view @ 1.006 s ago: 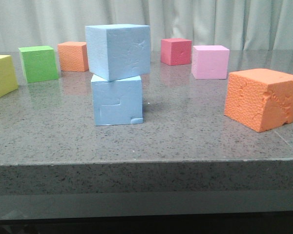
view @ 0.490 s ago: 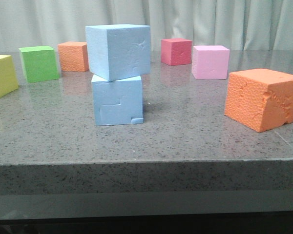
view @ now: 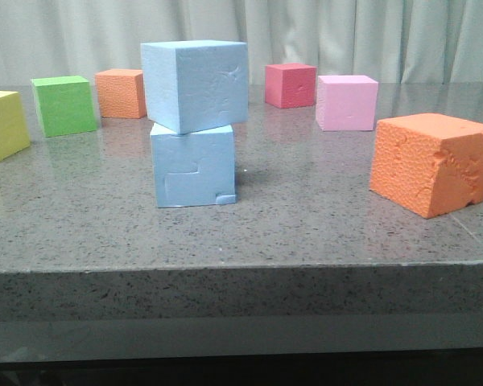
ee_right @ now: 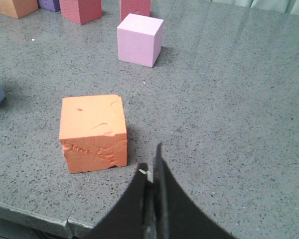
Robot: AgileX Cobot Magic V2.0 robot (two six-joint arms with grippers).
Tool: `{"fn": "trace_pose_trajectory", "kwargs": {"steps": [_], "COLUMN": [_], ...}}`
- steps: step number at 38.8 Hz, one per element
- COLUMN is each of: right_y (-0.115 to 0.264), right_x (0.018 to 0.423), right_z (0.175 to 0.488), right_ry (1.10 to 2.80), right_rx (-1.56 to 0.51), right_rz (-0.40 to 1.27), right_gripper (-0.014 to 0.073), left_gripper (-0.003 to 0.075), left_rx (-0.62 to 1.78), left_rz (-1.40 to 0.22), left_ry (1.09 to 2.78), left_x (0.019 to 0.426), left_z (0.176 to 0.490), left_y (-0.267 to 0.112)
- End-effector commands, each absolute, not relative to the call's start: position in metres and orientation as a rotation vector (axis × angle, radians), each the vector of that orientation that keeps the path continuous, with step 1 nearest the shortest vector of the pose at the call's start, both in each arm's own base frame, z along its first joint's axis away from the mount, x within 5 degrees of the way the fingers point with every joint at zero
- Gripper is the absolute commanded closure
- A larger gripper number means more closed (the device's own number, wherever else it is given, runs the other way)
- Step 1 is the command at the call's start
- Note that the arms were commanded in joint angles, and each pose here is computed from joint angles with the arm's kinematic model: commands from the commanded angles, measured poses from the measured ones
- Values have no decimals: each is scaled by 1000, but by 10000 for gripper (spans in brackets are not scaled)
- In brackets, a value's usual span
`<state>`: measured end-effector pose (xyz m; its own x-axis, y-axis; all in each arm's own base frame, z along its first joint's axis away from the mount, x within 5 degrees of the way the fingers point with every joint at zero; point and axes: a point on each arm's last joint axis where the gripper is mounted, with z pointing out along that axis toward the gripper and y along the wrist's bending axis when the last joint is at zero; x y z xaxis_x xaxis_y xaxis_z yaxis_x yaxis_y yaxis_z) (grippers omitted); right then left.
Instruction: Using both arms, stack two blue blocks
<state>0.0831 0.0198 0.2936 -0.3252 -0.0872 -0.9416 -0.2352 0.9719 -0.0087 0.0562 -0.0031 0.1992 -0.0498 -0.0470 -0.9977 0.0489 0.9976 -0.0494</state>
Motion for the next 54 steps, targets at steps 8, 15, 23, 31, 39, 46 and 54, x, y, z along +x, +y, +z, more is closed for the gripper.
{"fn": "trace_pose_trajectory", "kwargs": {"steps": [8,15,23,31,39,46,54], "right_y": [21,21,21,21,21,21,19], "right_x": [85,85,85,85,85,85,78], "right_z": [307,307,307,307,307,307,293], "right_ry": [1806,1806,1806,1806,1806,1807,1737], "right_rx": [-250,-250,-250,-250,-250,-251,-258], "right_rz": [143,143,143,143,143,140,140], "right_gripper": [656,656,656,656,656,656,656], "left_gripper": [741,741,741,741,741,741,741], "left_rx": [-13,-13,-13,-13,-13,-13,-13], "left_rz": [-86,-86,-86,-86,-86,-86,-86], "left_ry": [1525,1525,1527,1527,1527,1527,1527], "left_x": [55,55,55,55,55,55,55], "left_z": [207,207,207,207,207,207,207], "left_y": [-3,-3,-3,-3,-3,-3,-3]}}
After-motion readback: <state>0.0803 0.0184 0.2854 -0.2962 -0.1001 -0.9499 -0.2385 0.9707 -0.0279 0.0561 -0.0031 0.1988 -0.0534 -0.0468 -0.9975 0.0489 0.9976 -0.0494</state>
